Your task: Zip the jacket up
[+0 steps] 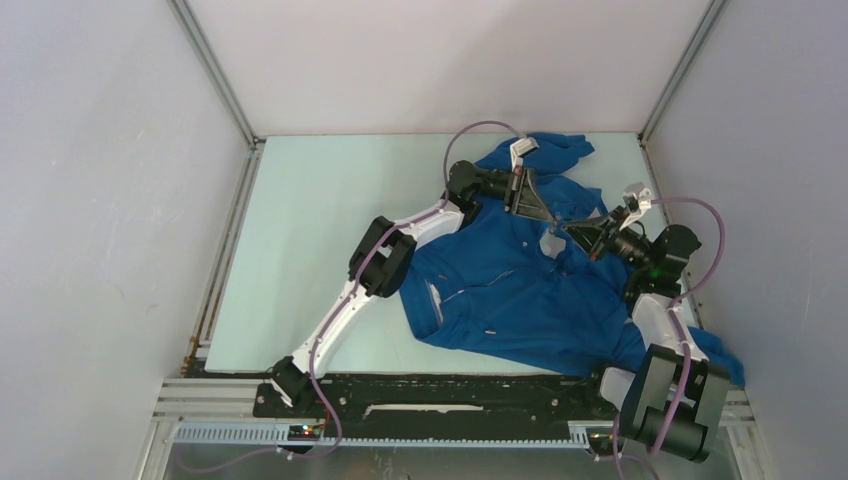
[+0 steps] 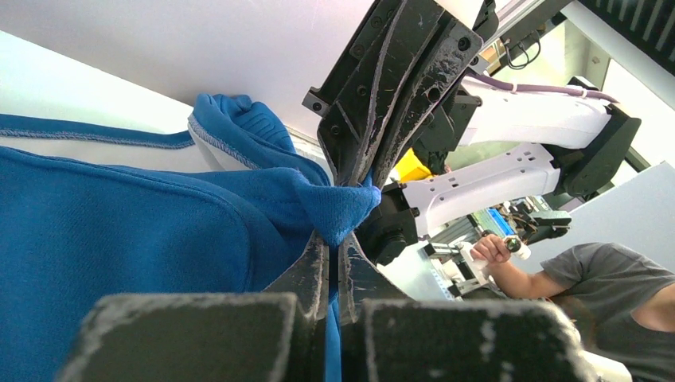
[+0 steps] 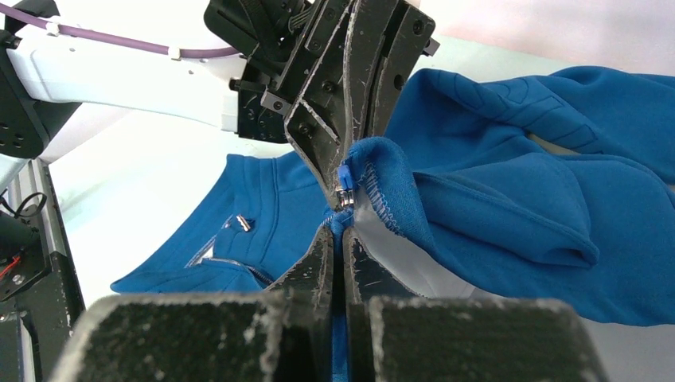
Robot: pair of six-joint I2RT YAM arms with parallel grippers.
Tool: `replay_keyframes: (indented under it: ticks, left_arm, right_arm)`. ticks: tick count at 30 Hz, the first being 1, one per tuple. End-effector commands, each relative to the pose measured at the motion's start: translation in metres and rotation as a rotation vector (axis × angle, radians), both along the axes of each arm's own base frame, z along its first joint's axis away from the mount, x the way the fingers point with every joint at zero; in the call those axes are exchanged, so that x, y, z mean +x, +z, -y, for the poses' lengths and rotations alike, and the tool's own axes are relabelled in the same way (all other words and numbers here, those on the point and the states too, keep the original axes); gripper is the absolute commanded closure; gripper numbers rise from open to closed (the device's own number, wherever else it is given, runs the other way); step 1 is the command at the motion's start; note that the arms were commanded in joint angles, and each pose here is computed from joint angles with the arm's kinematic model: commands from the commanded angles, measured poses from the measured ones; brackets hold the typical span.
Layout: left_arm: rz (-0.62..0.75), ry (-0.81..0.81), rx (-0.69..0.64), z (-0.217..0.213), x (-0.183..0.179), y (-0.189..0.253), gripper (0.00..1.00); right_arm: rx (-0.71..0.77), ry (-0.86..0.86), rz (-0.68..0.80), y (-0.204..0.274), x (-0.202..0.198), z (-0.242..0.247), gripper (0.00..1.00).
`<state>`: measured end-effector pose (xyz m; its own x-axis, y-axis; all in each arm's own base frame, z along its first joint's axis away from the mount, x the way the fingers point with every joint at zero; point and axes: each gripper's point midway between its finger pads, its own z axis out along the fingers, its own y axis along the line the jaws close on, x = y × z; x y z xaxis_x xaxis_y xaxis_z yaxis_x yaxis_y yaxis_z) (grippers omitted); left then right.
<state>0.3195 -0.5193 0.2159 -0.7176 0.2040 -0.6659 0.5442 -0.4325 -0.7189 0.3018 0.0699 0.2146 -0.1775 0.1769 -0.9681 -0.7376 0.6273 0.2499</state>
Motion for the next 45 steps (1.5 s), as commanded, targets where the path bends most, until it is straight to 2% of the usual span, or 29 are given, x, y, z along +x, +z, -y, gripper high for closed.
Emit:
replay_keyframes:
  ticks: [1,20,29,45]
  left_arm:
    - [0.065,-0.019,-0.035,-0.001,-0.009,0.016,1.00]
    - [0.068,-0.035,-0.019,0.003,-0.015,0.013,1.00]
    - [0.057,-0.057,0.009,0.007,-0.019,0.007,1.00]
    - [0.027,-0.088,0.044,0.006,-0.025,0.000,1.00]
  right_arm:
    - [-0.029,0.017,0.063,0.011,0.001,-0.002,1.00]
    - [-0.052,0.041,0.104,0.017,-0.003,-0.008,1.00]
    - [-0.126,0.014,0.151,0.025,0.003,0.001,1.00]
    - [-0.169,-0.037,0.192,0.028,0.007,0.007,1.00]
